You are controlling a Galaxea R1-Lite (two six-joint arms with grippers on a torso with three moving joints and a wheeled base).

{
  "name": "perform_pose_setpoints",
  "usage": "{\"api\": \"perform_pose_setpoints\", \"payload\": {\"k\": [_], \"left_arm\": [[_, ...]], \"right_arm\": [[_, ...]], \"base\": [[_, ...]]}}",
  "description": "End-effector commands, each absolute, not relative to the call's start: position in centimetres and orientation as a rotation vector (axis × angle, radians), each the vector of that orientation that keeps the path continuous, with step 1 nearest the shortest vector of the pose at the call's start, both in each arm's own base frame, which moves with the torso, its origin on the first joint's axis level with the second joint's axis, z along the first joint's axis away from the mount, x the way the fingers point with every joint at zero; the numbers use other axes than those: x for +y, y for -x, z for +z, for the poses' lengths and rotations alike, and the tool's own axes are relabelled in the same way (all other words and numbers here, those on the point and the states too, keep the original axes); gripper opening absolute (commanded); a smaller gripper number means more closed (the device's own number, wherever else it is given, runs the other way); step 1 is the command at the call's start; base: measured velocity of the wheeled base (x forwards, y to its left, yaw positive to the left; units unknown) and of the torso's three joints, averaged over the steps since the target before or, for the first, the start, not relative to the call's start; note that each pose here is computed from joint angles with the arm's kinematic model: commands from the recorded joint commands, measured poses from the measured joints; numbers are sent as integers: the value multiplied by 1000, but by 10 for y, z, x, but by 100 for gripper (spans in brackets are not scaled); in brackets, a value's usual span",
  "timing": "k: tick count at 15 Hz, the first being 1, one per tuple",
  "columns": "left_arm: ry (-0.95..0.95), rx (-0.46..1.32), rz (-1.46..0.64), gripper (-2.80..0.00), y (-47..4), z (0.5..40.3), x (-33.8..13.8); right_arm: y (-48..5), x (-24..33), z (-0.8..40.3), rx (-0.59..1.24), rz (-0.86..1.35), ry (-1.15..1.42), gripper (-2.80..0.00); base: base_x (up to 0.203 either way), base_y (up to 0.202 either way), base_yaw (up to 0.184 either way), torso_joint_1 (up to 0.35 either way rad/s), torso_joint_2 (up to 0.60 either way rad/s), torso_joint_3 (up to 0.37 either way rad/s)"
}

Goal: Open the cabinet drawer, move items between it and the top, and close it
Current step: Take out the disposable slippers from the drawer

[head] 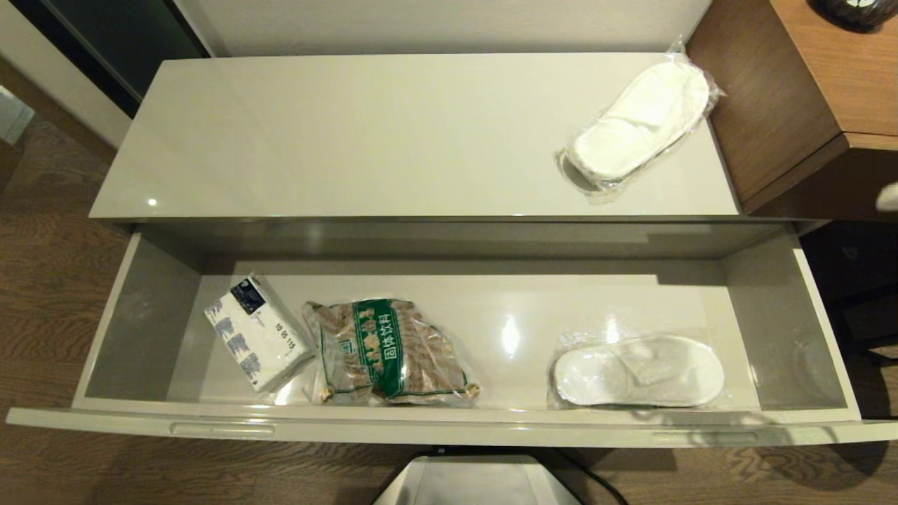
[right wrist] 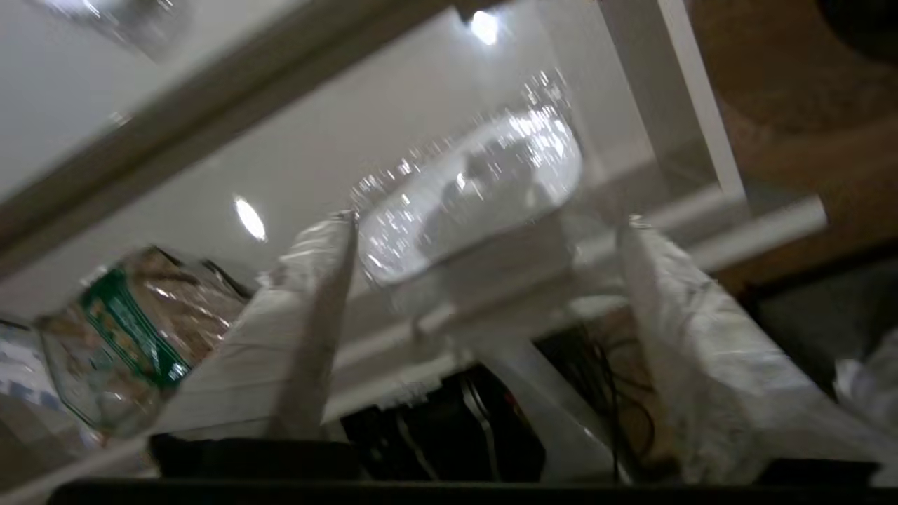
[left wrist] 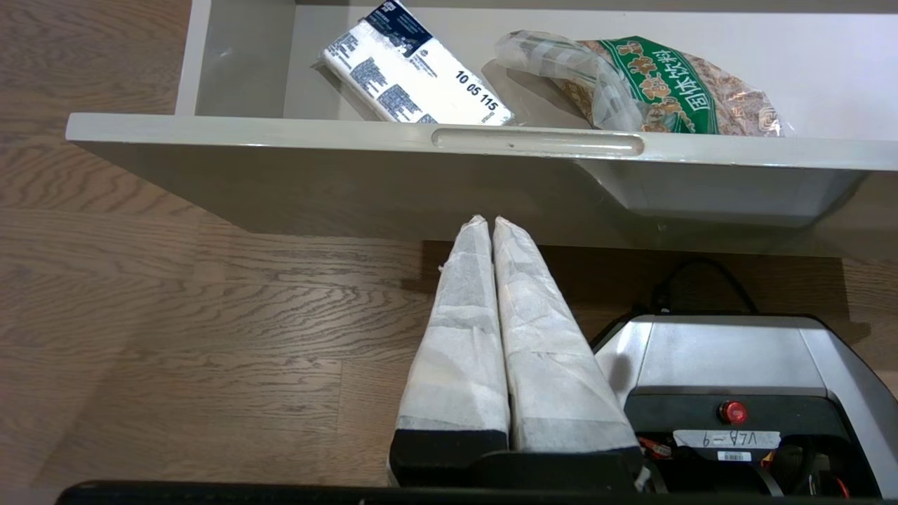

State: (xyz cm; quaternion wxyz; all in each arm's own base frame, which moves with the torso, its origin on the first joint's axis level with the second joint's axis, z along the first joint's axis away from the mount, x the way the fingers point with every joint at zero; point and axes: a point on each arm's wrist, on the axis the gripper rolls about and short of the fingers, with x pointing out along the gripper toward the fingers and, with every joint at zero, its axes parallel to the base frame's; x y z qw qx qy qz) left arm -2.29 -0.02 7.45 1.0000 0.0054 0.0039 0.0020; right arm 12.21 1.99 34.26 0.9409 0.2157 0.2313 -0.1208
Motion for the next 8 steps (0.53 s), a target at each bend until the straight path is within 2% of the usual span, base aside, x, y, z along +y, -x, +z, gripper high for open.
{"api": "perform_pose_setpoints", "payload": {"k": [1,4,8], "left_arm": [[-11,9,5,-280,23,75,0],[-11,8,5,-280,23,75,0],[-11,8,5,-280,23,75,0]], "right_arm": [[-64,7,317,464,-250,-463,-280],[-35,1,299,512,-239,-471,-280],[1,-6,308,501,-177,-483,-280]], "base": [[0,0,0,0,0,0],[0,0,0,0,0,0],[0,0,0,0,0,0]]}}
